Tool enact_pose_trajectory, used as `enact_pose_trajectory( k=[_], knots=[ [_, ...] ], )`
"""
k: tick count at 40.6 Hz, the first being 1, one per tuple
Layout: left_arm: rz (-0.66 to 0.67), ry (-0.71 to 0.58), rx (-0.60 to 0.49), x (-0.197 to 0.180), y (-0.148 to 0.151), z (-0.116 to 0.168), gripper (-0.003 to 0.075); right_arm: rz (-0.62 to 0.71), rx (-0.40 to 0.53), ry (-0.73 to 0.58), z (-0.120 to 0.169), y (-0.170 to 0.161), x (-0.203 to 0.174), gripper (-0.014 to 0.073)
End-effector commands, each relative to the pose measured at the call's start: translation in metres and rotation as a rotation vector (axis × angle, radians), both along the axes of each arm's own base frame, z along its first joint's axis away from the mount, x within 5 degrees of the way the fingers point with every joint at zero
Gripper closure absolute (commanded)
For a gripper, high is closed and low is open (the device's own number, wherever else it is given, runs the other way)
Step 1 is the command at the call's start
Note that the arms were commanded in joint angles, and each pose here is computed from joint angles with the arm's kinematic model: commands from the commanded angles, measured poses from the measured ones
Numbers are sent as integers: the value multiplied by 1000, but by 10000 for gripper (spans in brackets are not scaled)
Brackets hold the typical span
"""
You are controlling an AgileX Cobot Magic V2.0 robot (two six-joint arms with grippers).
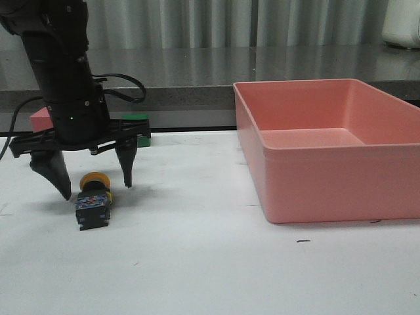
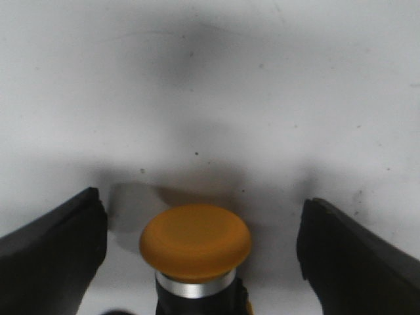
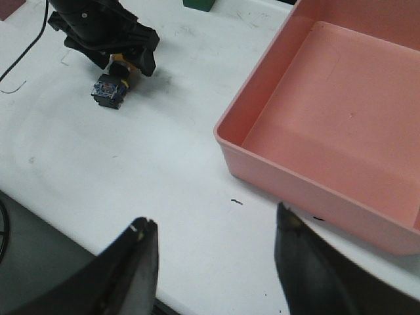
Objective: Place and stand button with both arms
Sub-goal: 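Lower the left gripper and grasp the button by its yellow cap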
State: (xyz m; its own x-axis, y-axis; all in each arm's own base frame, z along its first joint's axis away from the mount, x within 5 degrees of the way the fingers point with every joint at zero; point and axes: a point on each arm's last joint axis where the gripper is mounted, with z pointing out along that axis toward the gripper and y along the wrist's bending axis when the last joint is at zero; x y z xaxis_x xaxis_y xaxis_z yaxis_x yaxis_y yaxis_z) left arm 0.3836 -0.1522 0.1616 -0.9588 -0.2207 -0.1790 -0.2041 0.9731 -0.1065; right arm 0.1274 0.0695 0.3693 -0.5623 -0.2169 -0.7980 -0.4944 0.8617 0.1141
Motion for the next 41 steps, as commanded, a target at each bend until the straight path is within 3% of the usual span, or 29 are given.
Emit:
enact_pose_trajectory(
  k=[1,8,20,41],
  knots=[
    [14,-50,-31,3,-2,19,156,-14,50,-84,14,0,1,172],
    [19,-30,-36,4,-4,11,186,-14,50,-84,14,0,1,172],
    [-4,5,-52,1,-6,11,412,-14,50,-84,14,0,1,172],
    [-55,-43,-82,-1,-7,43,427,-14,50,-84,14,0,1,172]
  ],
)
